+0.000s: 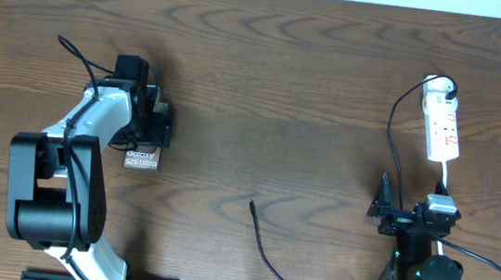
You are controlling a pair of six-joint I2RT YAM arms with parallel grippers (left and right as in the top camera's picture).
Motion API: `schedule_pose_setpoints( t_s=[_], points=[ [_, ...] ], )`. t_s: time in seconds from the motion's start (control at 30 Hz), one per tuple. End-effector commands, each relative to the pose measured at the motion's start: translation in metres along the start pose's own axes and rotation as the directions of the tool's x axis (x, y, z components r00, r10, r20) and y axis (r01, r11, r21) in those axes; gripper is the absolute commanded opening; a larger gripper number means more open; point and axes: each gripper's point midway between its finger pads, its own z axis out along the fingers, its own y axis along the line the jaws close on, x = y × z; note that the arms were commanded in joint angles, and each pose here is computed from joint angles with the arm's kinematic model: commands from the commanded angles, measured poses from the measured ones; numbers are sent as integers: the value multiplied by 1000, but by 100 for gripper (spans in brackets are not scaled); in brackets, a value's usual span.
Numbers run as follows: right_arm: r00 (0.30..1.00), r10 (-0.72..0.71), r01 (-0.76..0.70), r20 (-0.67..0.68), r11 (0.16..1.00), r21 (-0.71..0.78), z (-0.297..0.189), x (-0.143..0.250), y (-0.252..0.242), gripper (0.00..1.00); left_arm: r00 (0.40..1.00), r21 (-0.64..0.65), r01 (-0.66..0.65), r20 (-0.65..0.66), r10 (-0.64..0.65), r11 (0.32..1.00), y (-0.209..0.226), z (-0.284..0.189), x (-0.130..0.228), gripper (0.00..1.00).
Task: Plug charger to phone and switch on socket
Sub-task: 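Close the left gripper on the phone box edges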
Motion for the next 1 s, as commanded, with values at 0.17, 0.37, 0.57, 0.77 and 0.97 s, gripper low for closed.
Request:
schedule_pose_setpoints(
  t_s=[0.17, 0.37, 0.57, 0.77, 0.97],
  points=[
    [1000, -12, 12, 1, 1000, 14, 0, 0, -3, 99, 1000, 24, 1, -17, -1, 1000, -3, 4, 1, 78],
    [1000, -12, 12, 1, 1000, 14, 0, 0, -3, 99, 1000, 24, 1, -17, -1, 1000, -3, 4, 1, 77],
    [1000, -12, 12, 1, 1000, 13, 0, 0, -3, 99, 1000, 24, 1, -17, -1, 1000, -3, 4, 1, 77],
    [1000, -12, 12, 1, 1000, 13, 0, 0, -3, 99, 1000, 24, 1, -17, -1, 1000, -3, 4, 1, 74],
    [1000, -12, 12, 1, 1000, 14, 0, 0, -3, 99, 1000, 24, 1, -17, -1, 1000, -3, 4, 1, 73]
  ],
)
